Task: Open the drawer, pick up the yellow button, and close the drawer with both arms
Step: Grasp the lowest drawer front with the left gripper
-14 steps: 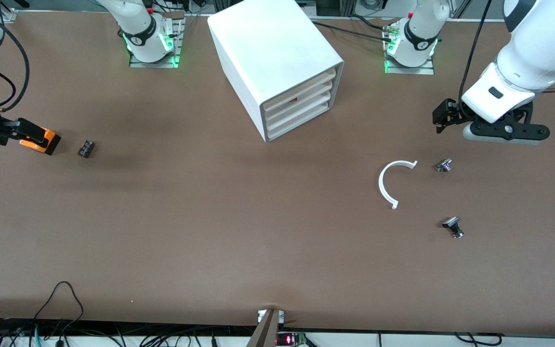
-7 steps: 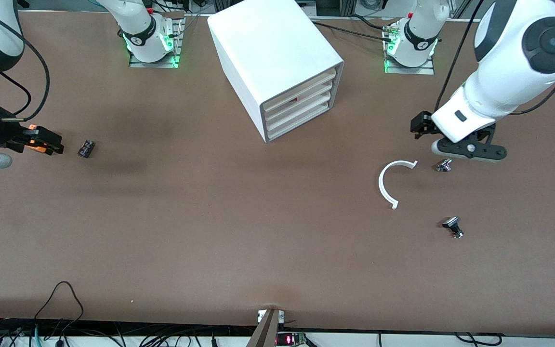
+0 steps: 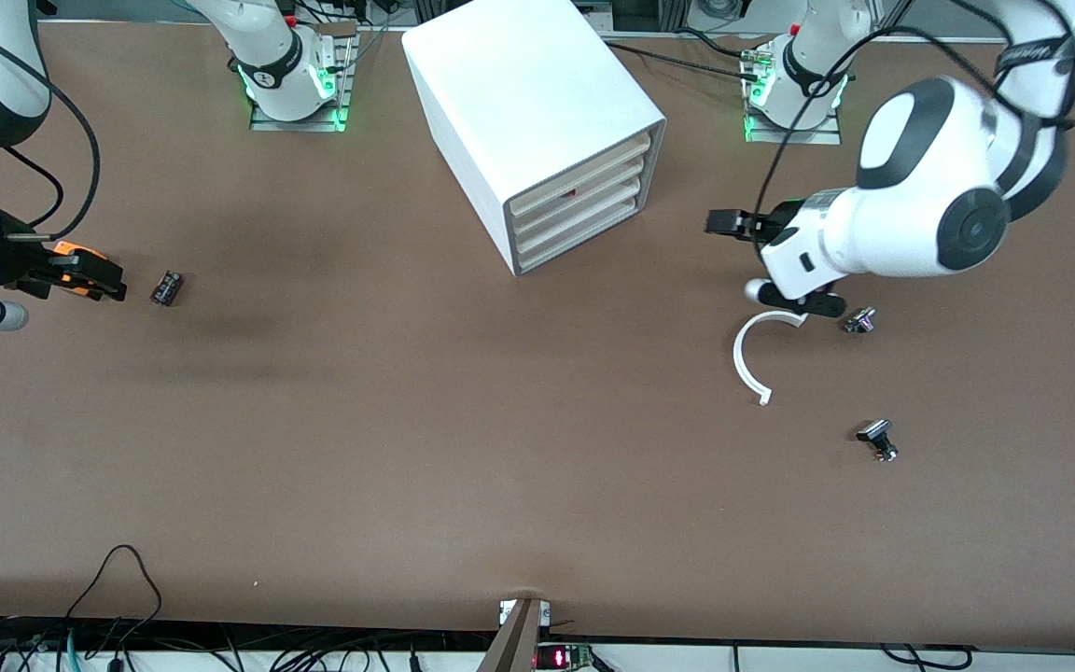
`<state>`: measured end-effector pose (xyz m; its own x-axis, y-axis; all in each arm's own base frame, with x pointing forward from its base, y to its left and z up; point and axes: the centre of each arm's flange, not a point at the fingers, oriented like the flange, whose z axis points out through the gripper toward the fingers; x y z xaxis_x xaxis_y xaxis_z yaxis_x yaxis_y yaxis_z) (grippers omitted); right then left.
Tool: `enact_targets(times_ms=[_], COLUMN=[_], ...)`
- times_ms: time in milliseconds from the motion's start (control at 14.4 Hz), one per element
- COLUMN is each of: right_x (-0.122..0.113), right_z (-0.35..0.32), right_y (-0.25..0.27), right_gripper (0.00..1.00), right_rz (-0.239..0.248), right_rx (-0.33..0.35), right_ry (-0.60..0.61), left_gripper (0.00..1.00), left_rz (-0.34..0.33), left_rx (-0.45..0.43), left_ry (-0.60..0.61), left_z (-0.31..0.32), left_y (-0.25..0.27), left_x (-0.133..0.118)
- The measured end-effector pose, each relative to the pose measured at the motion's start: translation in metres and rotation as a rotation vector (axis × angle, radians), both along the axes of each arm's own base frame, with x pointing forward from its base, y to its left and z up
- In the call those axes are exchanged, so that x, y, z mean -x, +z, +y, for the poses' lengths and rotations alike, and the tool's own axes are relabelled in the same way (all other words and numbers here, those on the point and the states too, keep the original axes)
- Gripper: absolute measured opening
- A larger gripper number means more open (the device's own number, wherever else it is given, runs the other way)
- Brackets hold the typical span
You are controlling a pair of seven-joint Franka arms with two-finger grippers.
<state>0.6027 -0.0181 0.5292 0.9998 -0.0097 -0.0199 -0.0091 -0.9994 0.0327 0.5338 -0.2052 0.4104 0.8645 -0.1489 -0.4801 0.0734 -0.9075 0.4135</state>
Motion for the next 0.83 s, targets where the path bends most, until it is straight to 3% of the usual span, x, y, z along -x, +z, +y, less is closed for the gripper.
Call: enact_targets(times_ms=[208,486,833], right_x=[0.0,-0.001,-0.002], right_z=[0.0,0.0,-0.001], right_y=[0.0,-0.002,-0.006], right_gripper=[1.0,1.0,1.0], right_rz=[0.001,0.004,0.01], right_rx=[0.0,0.0,0.019], right_ry=[0.0,0.0,0.005], left_gripper=[1.0,1.0,1.0], left_rz=[0.101,0.139,0.21], left_rx=[0.163,0.358,0.436], left_ry=[0.05,0.08,0.07], left_z=[-0.011,-0.014,-0.044], left_y=[-0.048,-0.111,-0.134], left_x=[0.023,0.057,0.096])
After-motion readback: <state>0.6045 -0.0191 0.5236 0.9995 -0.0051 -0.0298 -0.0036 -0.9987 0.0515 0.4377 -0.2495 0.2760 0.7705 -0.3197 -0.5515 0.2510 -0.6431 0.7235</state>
